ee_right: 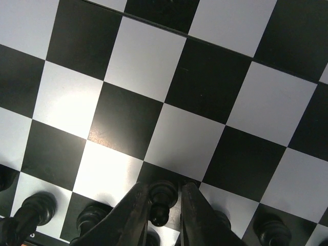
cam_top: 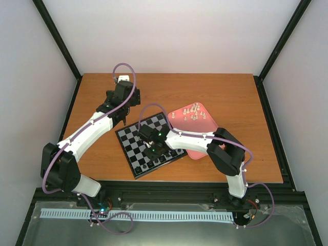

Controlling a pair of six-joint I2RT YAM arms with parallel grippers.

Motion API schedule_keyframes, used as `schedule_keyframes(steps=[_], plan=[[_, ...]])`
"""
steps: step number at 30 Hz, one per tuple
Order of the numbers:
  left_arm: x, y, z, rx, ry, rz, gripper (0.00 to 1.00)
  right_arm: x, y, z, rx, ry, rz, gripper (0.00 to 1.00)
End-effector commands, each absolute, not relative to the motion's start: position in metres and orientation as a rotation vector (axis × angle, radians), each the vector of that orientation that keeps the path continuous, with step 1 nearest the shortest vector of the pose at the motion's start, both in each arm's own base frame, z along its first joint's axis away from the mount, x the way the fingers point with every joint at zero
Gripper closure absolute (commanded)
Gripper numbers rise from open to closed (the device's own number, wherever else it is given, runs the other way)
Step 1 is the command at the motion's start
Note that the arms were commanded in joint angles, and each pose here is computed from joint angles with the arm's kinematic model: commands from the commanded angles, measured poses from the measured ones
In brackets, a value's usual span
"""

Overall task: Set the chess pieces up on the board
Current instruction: Place the chess piece on the chessboard, then pick up the chess piece from the storage box.

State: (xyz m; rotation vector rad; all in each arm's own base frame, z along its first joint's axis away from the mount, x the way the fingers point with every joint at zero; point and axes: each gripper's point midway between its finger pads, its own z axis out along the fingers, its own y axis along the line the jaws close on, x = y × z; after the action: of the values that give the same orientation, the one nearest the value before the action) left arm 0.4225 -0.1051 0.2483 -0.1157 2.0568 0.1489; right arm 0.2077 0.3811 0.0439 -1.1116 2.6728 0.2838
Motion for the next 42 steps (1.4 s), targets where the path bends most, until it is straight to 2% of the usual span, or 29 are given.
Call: schedule_keyframes(steps=[1,9,15,18,29,42], plan=[[0.424,-0.110,0.257,-0.115,2.031,0.123,0.00,0.207,0.380,0.051,-1.109,2.653,0.269,0.80],[0.423,-0.110,0.261,-0.116,2.024,0.118,0.00,0.210,0.381,0.092,-1.079,2.583,0.320,0.78],[0.421,-0.110,0.263,-0.117,2.021,0.115,0.00,0.221,0.373,0.133,-1.003,2.486,0.309,0.68],[0.420,-0.109,0.264,-0.120,2.018,0.113,0.00,0.237,0.357,0.141,-0.926,2.478,0.254,0.66],[0.421,-0.109,0.264,-0.120,2.018,0.113,0.00,0.331,0.232,0.114,-0.447,2.559,0.054,0.70],[0.423,-0.109,0.259,-0.116,2.027,0.128,0.00,0.356,0.200,0.047,-0.372,2.701,-0.015,0.71]])
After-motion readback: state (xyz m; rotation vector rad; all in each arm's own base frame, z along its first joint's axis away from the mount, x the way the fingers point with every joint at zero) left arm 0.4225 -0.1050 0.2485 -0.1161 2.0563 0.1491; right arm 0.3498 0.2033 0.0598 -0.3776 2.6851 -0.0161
